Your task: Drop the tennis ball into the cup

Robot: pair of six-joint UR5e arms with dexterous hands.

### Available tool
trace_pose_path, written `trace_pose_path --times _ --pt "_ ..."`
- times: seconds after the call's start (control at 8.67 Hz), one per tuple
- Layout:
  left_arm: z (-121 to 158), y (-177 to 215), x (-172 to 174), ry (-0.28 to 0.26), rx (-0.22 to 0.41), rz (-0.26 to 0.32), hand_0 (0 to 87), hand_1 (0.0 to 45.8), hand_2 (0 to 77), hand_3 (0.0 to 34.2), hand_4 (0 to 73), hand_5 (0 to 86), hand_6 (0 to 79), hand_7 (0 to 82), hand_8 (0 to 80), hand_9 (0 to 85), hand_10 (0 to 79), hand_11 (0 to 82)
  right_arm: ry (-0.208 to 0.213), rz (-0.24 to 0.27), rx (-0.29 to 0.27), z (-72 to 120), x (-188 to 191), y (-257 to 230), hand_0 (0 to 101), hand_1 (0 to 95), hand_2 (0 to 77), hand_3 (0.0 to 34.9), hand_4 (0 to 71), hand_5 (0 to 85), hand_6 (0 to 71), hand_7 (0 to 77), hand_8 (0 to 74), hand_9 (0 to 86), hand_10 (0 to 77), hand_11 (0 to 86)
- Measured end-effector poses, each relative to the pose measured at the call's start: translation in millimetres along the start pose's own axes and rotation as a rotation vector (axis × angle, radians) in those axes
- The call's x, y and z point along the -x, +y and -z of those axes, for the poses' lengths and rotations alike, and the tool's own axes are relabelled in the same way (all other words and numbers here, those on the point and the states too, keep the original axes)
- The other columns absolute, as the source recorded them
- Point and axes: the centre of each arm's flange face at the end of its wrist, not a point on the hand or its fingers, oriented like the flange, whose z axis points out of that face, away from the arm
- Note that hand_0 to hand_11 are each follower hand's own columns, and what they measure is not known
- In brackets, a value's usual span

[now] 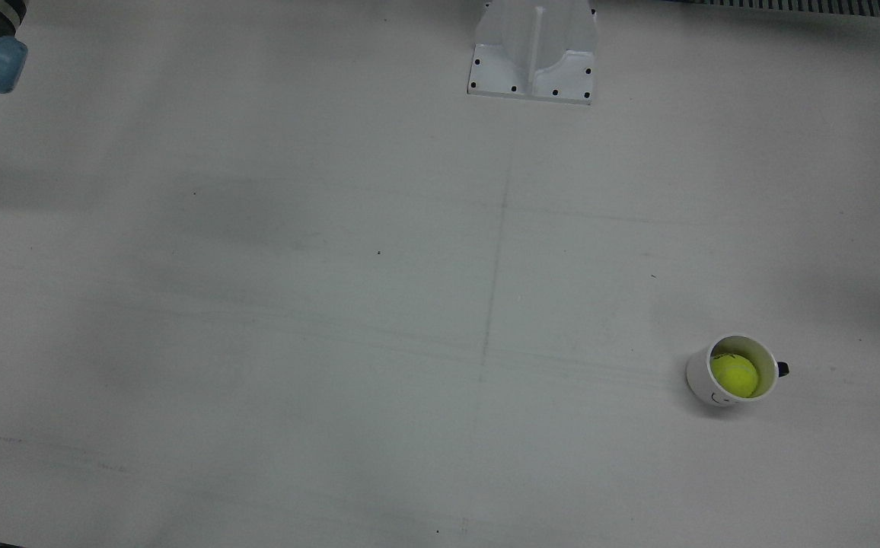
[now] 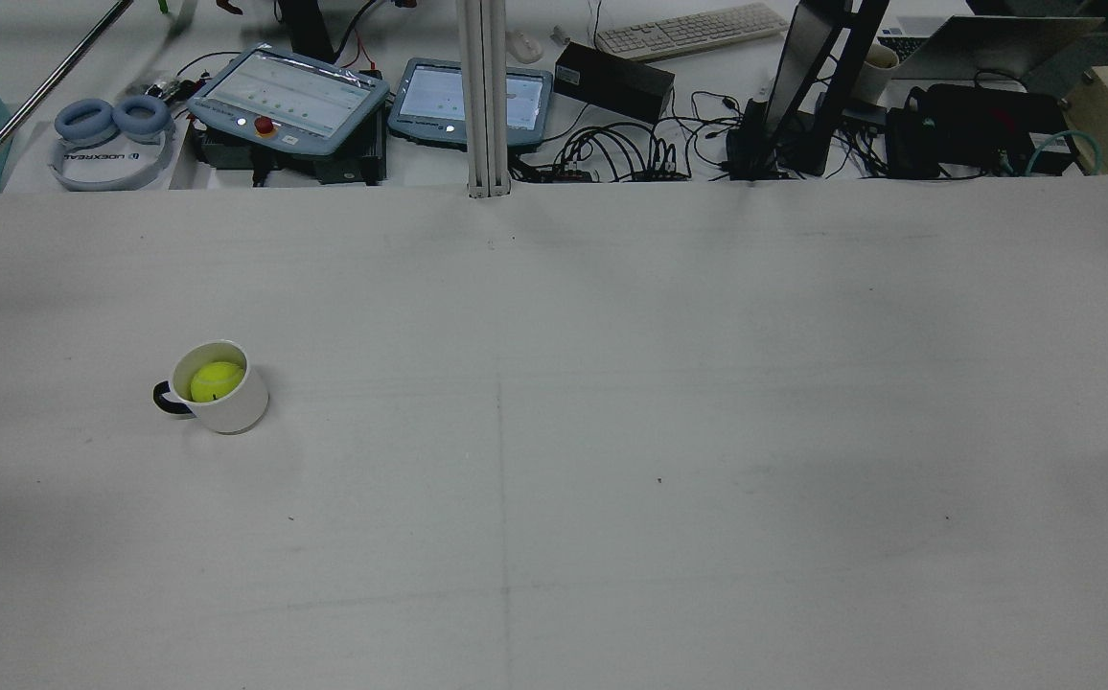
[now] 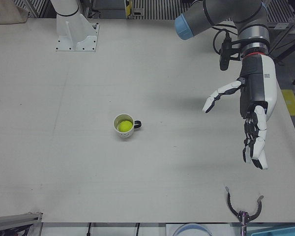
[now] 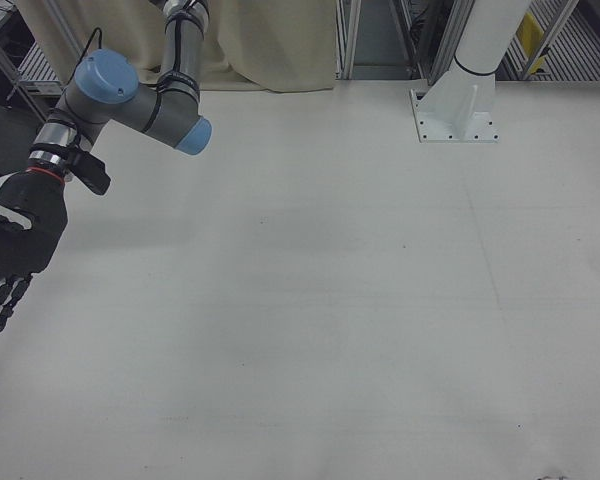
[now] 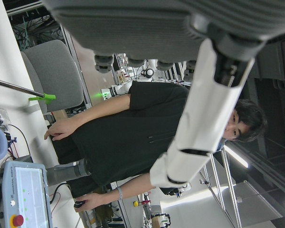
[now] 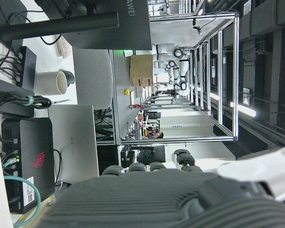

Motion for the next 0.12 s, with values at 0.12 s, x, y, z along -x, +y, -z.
trace_pose_path --times 0.12 --pt "1.3 0.5 -1.3 -0.002 0.003 0.002 80.0 35.5 22.9 11.1 1.1 13.6 2.2 0.5 0.5 1.1 1.6 7.6 0.000 0.000 -0.001 0.2 0.1 -0.4 0 0.5 0.5 0.0 0.0 0.0 0.0 0.5 0.0 0.0 0.0 0.5"
